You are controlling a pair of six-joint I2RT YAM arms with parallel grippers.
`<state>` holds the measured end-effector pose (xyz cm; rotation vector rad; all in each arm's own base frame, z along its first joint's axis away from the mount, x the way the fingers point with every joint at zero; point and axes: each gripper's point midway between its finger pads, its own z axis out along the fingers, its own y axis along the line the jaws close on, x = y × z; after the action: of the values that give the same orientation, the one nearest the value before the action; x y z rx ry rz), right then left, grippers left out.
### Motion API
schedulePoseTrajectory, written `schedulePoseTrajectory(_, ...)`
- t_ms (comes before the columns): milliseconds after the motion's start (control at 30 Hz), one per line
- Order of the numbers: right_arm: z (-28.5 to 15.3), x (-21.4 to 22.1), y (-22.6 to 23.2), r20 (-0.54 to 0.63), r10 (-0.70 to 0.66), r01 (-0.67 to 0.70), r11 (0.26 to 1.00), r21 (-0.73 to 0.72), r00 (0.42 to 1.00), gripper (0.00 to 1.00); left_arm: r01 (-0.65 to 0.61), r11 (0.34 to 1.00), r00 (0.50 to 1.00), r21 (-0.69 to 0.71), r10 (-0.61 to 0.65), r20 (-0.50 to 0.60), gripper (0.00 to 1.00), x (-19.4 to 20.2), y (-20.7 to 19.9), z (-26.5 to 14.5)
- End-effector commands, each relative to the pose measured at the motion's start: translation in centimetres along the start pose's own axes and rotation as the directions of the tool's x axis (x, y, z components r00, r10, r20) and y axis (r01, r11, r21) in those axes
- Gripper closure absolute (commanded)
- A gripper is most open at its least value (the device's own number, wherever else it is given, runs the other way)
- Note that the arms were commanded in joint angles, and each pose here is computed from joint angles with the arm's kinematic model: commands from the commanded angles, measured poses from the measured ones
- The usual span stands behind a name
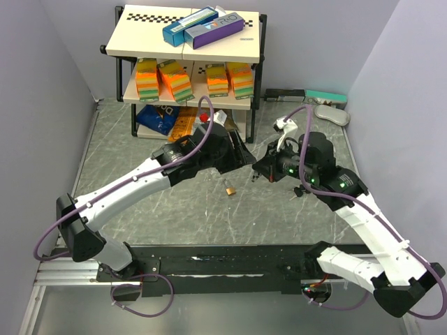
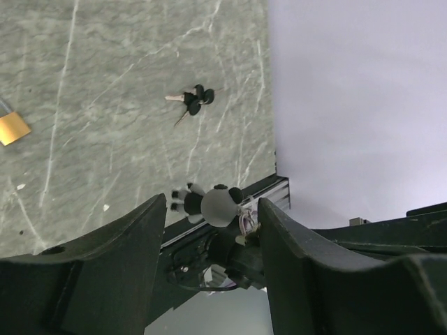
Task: Unlock with the key
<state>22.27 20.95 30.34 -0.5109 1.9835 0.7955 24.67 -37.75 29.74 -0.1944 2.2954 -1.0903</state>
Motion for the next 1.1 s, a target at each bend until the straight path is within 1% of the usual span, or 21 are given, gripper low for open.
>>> schedulePoseTrajectory(0,-0.6,-1.9,-0.6,0.039,-0.083,0.079,0.993,0.087,0.996,1.00,-0.014,1.000,1.000,0.009,0.014,0.012,0.40,-0.6,-1.2,-0.7)
schedulePoseTrajectory(367,0.4,-2.1,0.0,0.008,-0.194,0.191,0.970,0.149,0.981,1.00,-0.011,1.000,0.999,0.006,0.011,-0.040,0.41,0.5,-1.1,0.8)
schedulePoseTrajectory(467,0.6,-2.2,-0.1,0.003,-0.220,0.216,0.959,0.183,0.975,1.00,-0.014,1.000,0.999,0.004,0.015,-0.050,0.47,0.6,-1.1,1.1)
schedulePoseTrajectory(600,0.8,-2.2,-0.3,-0.006,-0.249,0.244,0.944,0.220,0.968,1.00,-0.020,1.000,0.998,-0.005,0.019,-0.066,0.61,0.9,-1.0,1.6)
schedulePoseTrajectory(767,1.1,-2.4,-0.6,-0.012,-0.288,0.280,0.920,0.274,0.958,1.00,-0.023,1.000,0.997,-0.008,0.022,-0.075,0.67,1.1,-0.9,2.1)
schedulePoseTrajectory(833,1.3,-2.4,-0.8,-0.020,-0.305,0.297,0.906,0.302,0.952,1.00,-0.023,1.000,0.996,-0.001,0.022,-0.090,0.72,1.4,-1.1,2.1)
schedulePoseTrajectory(967,1.5,-2.5,-1.2,-0.034,-0.329,0.320,0.880,0.351,0.944,1.00,-0.022,1.000,0.995,-0.006,0.021,-0.095,0.73,1.4,-1.0,2.2)
schedulePoseTrajectory(1067,1.7,-2.6,-1.0,-0.035,-0.338,0.327,0.871,0.367,0.940,1.00,-0.019,1.000,0.995,0.000,0.019,-0.096,0.77,1.5,-1.1,2.2)
